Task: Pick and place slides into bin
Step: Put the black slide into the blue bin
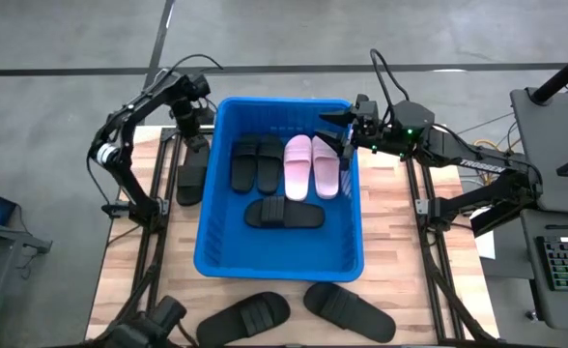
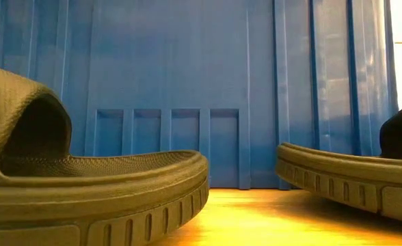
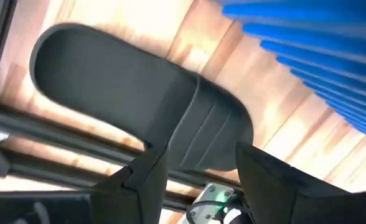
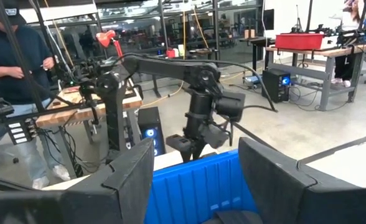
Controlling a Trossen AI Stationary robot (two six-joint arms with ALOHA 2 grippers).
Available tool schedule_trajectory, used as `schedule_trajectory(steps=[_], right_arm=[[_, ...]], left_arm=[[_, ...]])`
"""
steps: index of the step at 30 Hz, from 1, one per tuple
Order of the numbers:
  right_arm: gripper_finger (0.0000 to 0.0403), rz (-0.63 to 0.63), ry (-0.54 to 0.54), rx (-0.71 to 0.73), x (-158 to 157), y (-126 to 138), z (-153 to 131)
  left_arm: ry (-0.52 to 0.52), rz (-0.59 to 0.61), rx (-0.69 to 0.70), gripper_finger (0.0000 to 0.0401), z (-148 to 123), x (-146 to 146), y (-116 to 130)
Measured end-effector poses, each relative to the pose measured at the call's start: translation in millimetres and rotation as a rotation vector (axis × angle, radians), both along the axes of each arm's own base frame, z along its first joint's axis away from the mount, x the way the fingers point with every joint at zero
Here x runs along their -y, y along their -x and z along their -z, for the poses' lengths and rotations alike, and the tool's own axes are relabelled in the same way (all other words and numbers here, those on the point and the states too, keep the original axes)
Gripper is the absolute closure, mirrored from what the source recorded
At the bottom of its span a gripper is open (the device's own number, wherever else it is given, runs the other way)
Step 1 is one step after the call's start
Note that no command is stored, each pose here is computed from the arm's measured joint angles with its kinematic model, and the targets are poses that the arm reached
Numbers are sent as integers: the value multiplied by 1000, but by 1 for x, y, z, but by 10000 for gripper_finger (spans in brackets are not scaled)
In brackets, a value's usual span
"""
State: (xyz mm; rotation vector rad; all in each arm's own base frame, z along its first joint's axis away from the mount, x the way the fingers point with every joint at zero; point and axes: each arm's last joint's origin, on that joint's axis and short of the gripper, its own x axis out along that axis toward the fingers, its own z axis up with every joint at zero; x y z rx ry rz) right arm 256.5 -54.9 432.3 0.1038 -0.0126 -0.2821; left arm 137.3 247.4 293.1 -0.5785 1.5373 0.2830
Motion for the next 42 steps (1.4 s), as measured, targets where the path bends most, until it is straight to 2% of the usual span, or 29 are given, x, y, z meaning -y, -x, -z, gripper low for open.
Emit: schedule_trajectory(steps=[4,11,15,17,22,27,32,42], right_arm=[[179,0,0,0,0,0,0],[179,0,-7,2,0,0,0],[179,0,-2,1,0,0,0],[179,0,4,-1,0,0,0],[179,2,-5,2,0,0,0],[179,2,-10,3,0,0,0],[179,2,-10,5,0,0,0],[179,2,-18,7,0,0,0]], left_arm=[[7,-39,-67,230,7,9,7],[142,-51,-150,230,46,29,17],[58,-93,-231,230,69,28,20],[32,-135,-227,230,75,26,18],[0,-172,-210,230,79,23,16],[-18,-126,-187,230,79,21,15],[44,-89,-126,230,84,21,12],[188,-110,-205,230,110,15,9]])
